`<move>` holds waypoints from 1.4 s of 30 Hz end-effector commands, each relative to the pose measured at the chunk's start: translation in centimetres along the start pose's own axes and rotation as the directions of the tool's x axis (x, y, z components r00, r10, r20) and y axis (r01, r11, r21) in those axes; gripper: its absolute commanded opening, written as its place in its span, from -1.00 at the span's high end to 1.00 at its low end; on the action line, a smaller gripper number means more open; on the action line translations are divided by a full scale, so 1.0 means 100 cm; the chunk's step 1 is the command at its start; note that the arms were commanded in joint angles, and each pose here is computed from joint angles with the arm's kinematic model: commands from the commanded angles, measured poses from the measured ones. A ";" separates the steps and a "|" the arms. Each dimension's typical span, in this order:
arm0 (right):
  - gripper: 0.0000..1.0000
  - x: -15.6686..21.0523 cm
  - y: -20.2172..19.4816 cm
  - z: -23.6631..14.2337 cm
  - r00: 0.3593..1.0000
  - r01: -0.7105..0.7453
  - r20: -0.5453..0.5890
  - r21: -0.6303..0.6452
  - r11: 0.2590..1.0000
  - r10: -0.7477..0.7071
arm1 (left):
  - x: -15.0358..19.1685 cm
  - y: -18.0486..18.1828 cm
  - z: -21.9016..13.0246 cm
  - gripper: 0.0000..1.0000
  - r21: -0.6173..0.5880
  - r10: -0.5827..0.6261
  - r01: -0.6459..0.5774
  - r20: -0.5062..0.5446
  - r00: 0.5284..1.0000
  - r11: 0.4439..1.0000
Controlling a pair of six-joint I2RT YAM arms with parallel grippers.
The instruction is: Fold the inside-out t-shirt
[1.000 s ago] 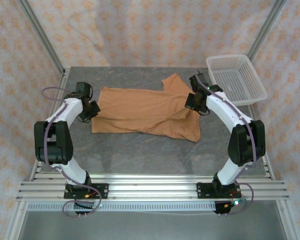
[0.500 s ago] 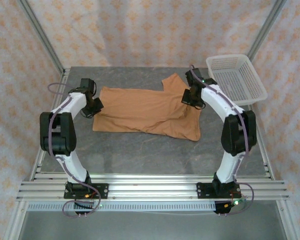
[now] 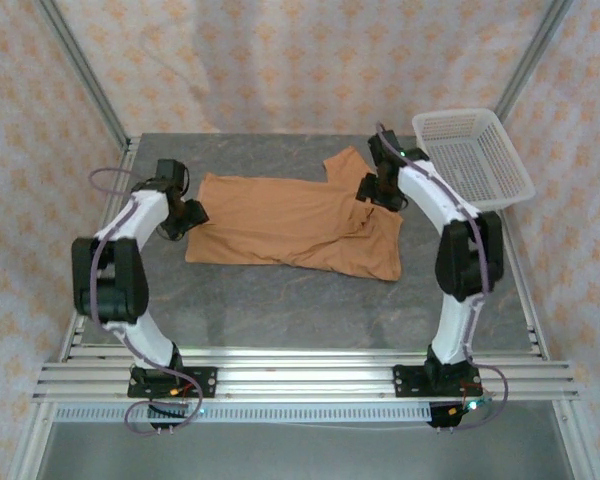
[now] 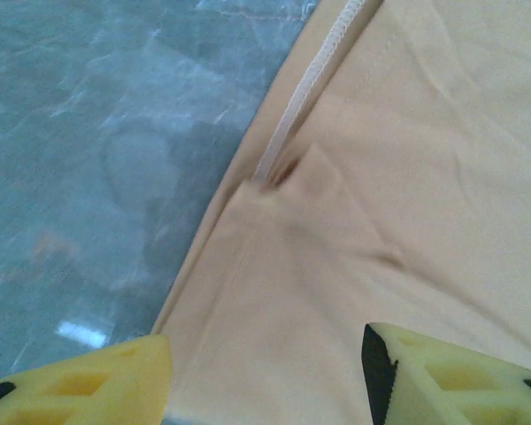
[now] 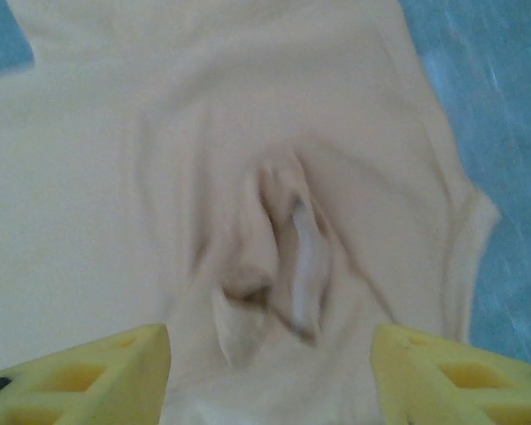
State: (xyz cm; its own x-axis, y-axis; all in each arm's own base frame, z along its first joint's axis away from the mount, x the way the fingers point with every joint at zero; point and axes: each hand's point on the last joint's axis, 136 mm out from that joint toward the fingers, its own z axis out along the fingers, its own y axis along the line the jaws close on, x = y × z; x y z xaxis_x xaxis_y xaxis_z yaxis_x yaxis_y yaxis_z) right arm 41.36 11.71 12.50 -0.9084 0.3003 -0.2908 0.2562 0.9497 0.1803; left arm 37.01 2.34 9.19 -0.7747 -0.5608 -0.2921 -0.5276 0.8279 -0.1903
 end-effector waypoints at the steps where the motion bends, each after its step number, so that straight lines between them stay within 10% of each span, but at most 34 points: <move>1: -0.21 0.036 -0.009 -0.022 0.998 -0.055 -0.016 -0.076 0.996 0.054 | 0.032 0.001 -0.010 -0.11 0.089 -0.037 0.039 -0.027 0.999 0.995; 22: -0.15 0.134 -0.024 0.033 0.981 -0.150 -0.141 -0.098 0.984 0.136 | 0.055 -0.021 0.043 0.13 0.251 -0.191 0.217 -0.126 0.974 0.943; 42: -0.10 0.164 -0.095 0.061 0.954 -0.172 -0.226 0.119 0.978 0.195 | 0.083 0.077 0.061 0.17 0.092 -0.334 0.359 -0.212 0.918 0.929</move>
State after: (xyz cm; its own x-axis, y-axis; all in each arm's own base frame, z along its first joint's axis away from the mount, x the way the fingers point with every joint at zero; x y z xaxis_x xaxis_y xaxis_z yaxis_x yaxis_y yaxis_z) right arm 29.34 11.04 2.22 -0.8915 0.4453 -0.0833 0.4080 0.8691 0.2797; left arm 33.33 3.60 2.14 -0.6043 -0.7944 -0.0610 -0.6591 0.5415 -0.5219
